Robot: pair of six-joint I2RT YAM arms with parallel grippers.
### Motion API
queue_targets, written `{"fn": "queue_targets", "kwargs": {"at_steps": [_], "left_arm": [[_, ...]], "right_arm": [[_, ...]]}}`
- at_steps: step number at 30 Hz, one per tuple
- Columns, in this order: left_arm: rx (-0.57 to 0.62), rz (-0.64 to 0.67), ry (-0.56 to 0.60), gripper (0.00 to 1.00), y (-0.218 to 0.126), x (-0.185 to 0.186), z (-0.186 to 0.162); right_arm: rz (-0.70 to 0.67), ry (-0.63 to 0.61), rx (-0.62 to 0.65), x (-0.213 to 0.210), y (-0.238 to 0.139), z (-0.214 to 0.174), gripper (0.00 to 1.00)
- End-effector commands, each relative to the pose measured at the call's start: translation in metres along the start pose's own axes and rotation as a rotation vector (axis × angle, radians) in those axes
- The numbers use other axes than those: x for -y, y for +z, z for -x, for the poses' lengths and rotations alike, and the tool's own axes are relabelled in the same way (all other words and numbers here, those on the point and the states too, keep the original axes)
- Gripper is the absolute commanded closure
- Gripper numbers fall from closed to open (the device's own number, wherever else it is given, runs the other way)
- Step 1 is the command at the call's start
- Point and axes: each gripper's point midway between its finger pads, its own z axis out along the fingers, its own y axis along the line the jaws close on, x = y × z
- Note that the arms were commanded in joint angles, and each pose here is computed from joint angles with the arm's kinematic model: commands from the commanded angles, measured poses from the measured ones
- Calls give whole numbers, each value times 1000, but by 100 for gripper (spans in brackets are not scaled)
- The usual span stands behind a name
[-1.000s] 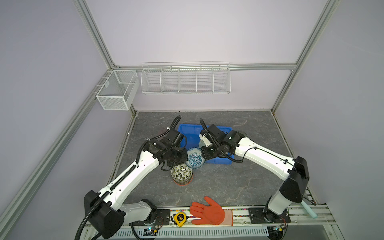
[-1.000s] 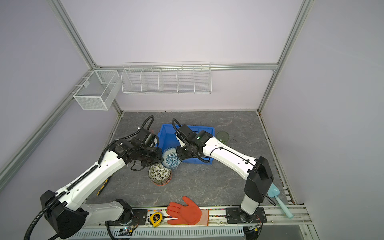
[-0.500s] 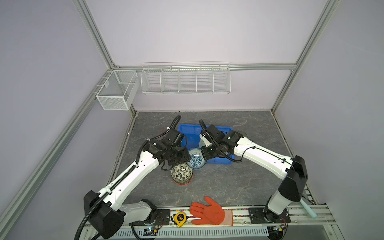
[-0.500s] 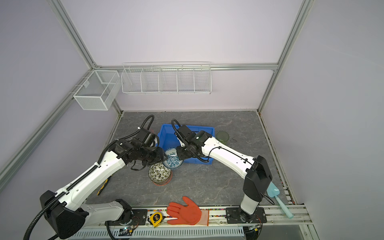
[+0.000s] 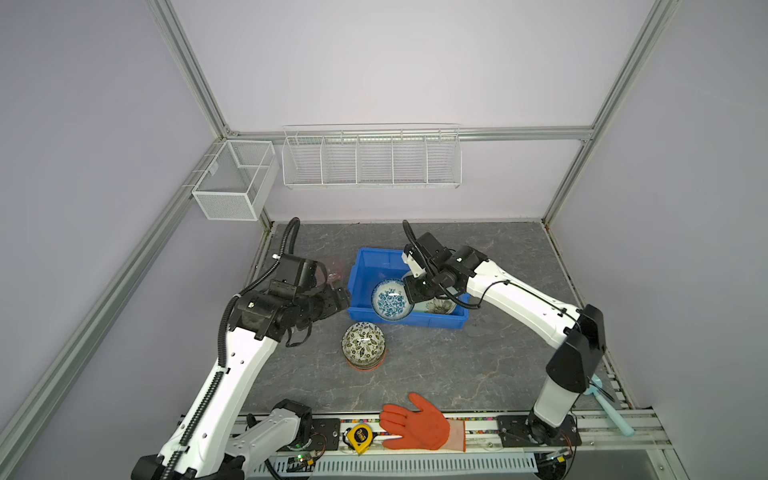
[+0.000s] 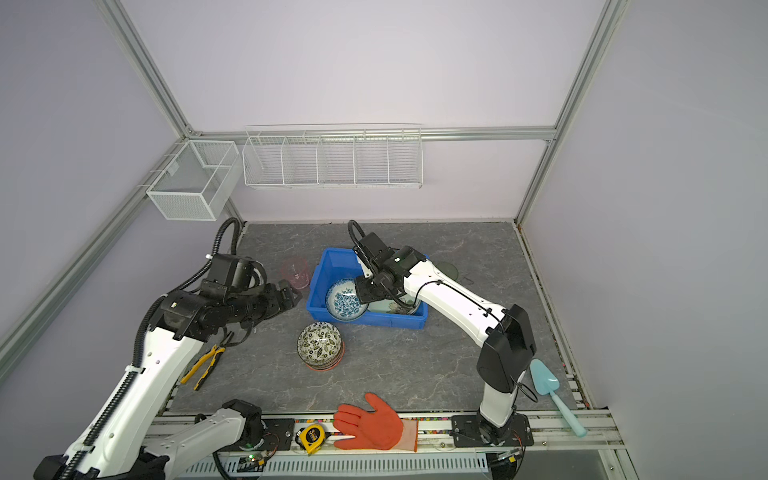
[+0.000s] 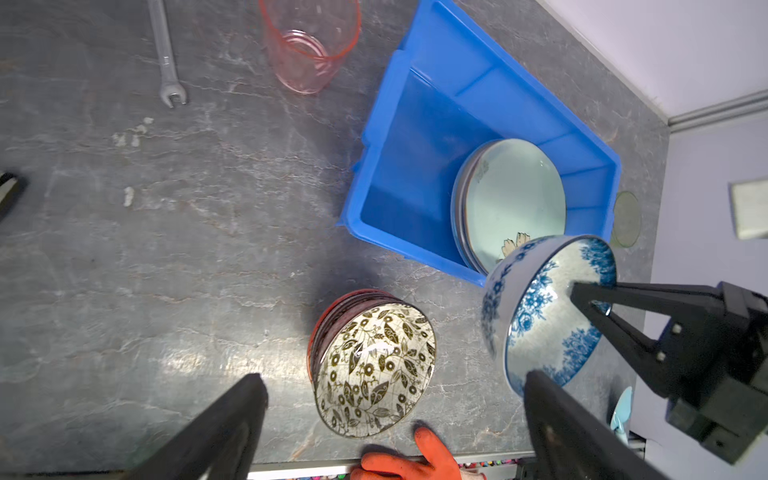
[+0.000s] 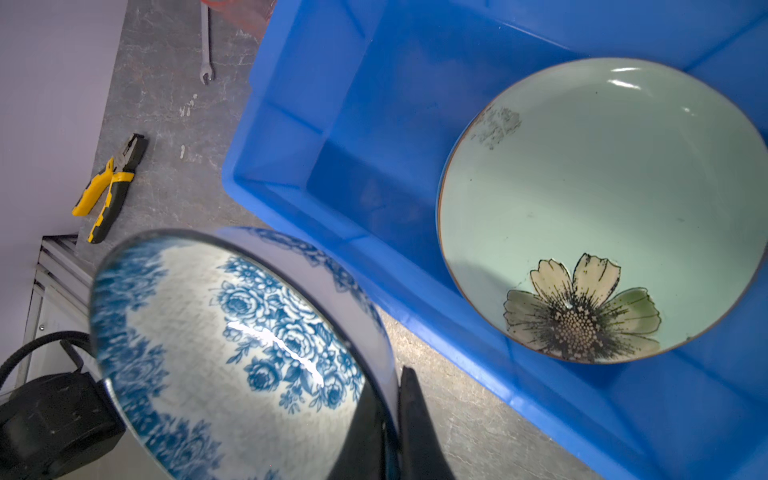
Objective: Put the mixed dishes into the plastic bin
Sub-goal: 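Carry the bowl into the bin with the right gripper while left withdraws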
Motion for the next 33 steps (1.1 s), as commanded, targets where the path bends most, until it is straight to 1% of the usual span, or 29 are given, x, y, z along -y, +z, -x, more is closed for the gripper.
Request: {"fn": "queue_targets", "kwargs": {"at_steps": [1,9,14,19,33], "left_arm": [[-66,40,3,3,0,-16,-13],[-106,30,-21,3,10,-21,-24],[-115,37,-31,3,13,-23,-27],[-125,33,-34,3,16,-24,-30],[-144,37,-39,3,22,-28,-35]], "right_arm": [[30,-1,23,-2,4,21,93],[47,33,-2,-5,51,52,93],[75,56,-31,-10,82,60,93],[66,57,-65,-8,105,63,93],[54,76,-125,0,134,51,93]]}}
